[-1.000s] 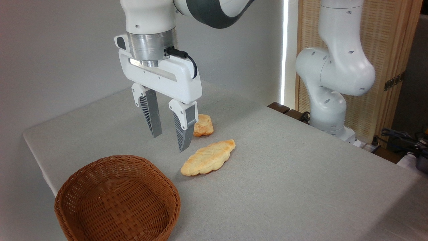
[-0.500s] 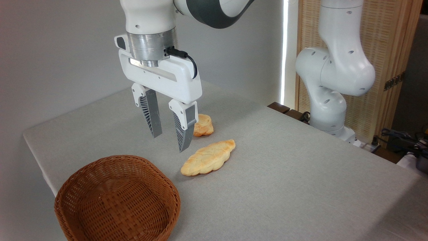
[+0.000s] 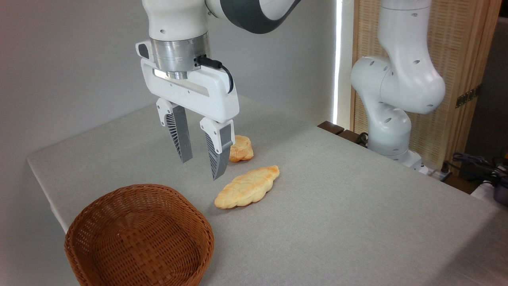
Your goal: Put bread into the basket
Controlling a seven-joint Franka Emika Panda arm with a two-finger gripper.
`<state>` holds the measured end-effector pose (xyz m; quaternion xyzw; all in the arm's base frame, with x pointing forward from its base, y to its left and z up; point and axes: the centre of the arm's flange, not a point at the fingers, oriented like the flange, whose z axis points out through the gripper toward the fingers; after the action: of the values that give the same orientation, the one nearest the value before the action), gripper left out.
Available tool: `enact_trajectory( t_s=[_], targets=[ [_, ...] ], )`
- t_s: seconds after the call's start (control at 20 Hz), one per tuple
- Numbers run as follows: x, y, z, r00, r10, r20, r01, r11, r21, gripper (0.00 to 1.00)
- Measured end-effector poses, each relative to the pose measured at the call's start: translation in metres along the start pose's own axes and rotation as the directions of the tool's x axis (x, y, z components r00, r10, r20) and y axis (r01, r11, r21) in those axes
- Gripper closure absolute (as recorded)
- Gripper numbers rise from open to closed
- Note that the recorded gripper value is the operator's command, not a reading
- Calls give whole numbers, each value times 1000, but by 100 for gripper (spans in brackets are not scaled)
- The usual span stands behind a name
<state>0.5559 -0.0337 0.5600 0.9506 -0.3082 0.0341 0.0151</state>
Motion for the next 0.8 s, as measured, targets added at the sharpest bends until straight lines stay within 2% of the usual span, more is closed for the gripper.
enact_trajectory(
  t_s=[0.8],
  targets=[
    [27,61,27,991,119,54,-117,992,-41,0]
  ],
)
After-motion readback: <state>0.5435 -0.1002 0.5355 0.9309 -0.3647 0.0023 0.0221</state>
